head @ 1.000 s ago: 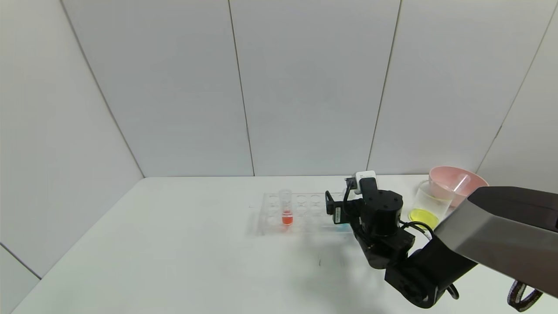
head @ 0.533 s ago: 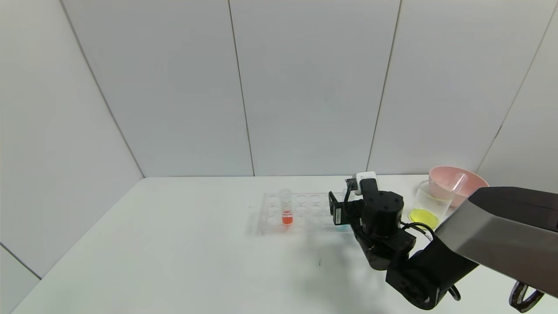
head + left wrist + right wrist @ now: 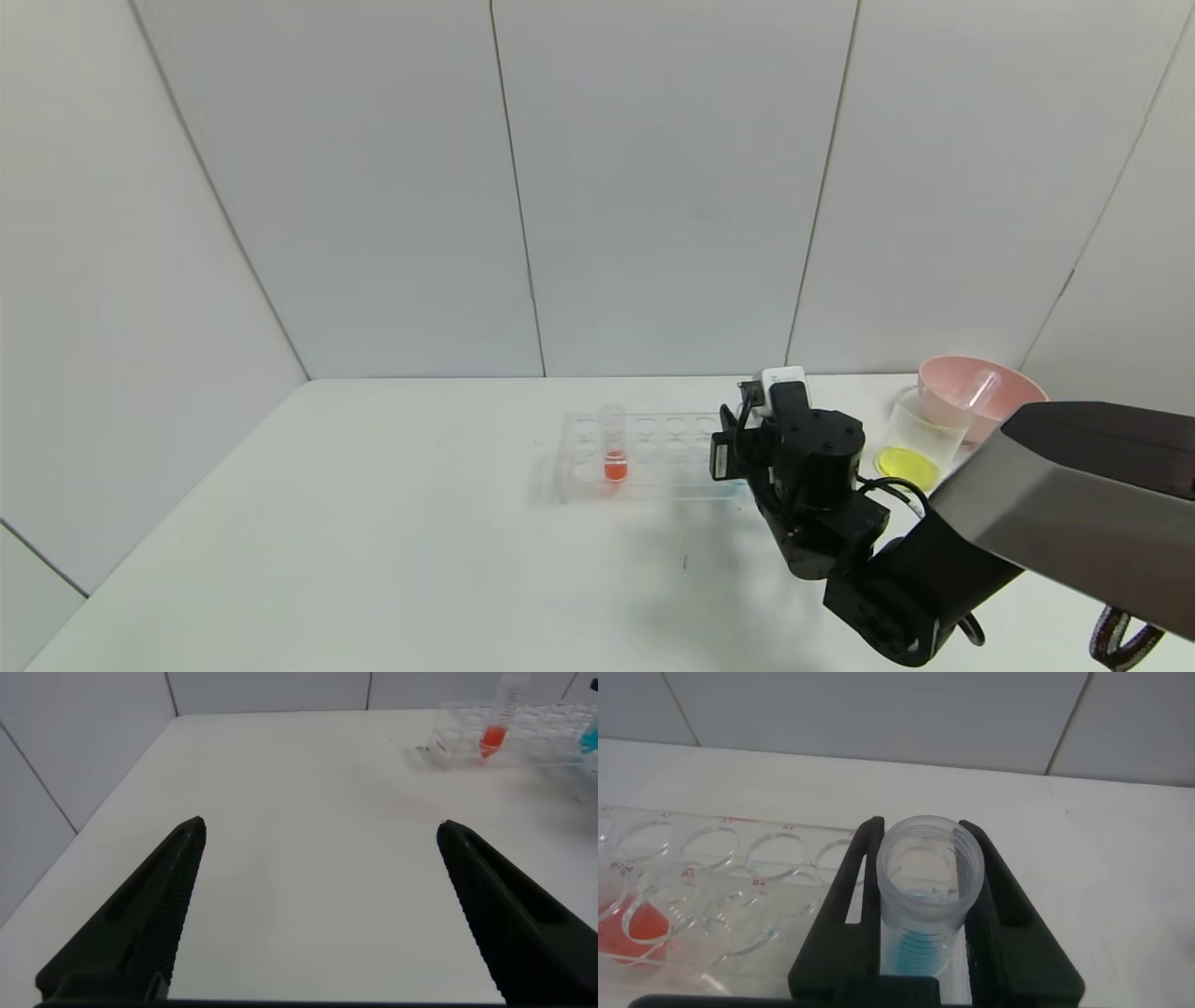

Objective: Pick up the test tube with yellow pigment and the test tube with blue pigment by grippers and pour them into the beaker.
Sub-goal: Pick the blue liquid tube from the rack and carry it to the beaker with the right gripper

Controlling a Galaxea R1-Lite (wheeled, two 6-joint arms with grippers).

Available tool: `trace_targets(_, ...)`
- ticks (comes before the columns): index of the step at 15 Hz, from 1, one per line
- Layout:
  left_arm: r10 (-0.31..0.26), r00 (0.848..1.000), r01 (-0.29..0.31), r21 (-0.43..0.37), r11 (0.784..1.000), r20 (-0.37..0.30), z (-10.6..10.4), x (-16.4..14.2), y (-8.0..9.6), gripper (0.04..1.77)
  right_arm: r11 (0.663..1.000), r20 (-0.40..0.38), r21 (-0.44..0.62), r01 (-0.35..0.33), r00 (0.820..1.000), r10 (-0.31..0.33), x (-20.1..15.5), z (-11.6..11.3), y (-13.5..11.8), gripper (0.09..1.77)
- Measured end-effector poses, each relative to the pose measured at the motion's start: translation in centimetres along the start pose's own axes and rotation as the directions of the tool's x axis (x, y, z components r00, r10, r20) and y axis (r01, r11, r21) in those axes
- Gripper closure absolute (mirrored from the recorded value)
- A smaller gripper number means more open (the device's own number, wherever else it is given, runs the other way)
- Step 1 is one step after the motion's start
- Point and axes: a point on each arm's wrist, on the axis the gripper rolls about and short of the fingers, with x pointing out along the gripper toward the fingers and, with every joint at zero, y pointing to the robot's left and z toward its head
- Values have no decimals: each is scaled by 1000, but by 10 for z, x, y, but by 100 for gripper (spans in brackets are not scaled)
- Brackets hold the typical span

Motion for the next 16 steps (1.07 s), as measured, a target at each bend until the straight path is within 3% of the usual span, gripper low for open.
trace_targets(6, 0, 1000, 0, 0, 1000, 0, 0, 0, 0, 5, 1000, 11, 4, 3, 1000, -3, -1, 7, -1, 129)
trace_targets(16, 0, 1000, 0, 0, 1000, 0, 0, 0, 0, 5, 999, 115, -27, -19, 993, 22, -21, 59, -1, 129)
